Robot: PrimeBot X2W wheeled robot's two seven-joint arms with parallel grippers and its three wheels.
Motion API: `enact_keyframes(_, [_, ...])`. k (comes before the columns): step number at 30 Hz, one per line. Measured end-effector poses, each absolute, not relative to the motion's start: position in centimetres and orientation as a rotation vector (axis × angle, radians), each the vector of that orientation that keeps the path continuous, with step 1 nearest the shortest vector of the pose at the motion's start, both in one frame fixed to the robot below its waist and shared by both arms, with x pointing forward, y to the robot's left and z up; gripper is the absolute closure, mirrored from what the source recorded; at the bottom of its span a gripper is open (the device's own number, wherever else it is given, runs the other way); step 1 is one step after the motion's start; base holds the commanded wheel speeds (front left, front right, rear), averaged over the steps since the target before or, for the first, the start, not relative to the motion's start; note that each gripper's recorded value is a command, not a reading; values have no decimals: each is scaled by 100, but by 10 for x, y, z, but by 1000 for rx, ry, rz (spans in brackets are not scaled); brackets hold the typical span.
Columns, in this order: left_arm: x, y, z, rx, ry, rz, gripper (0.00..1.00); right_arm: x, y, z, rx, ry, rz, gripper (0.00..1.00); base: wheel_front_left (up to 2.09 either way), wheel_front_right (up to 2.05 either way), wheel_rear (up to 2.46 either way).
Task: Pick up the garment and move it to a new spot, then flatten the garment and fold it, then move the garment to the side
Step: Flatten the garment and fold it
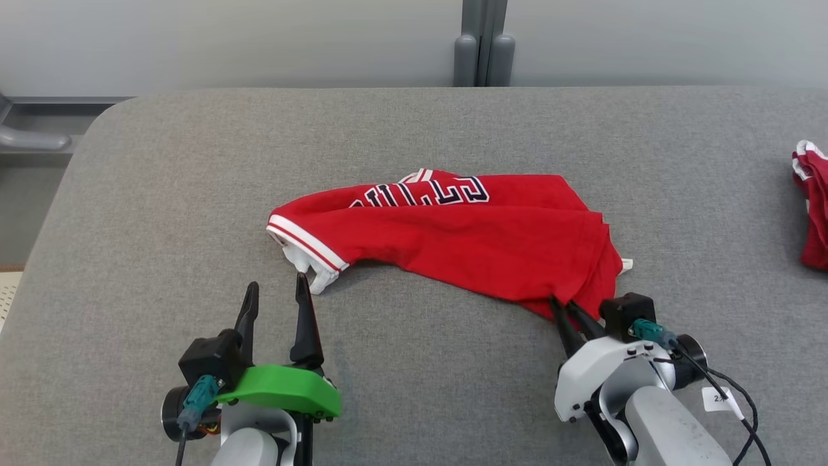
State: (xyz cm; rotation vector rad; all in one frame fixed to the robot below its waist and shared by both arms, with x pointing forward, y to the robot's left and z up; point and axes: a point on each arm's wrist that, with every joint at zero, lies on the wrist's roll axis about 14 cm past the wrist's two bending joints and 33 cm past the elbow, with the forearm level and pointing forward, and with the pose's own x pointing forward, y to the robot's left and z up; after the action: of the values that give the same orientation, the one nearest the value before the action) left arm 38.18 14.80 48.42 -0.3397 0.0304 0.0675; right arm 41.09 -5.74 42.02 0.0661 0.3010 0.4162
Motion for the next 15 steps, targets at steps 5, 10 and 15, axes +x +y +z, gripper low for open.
enact_keyframes(5, [385,140,484,-342,33,45,0,419,-67,440,83,219,385,100,0,0,0])
enact_keyframes(10, [388,131,482,-344,44,21,0,419,-96,452,90,172,301,100,0,0,0])
enact_keyframes(15, [393,125,480,-344,50,6,0,399,-143,442,70,216,168,100,0,0,0])
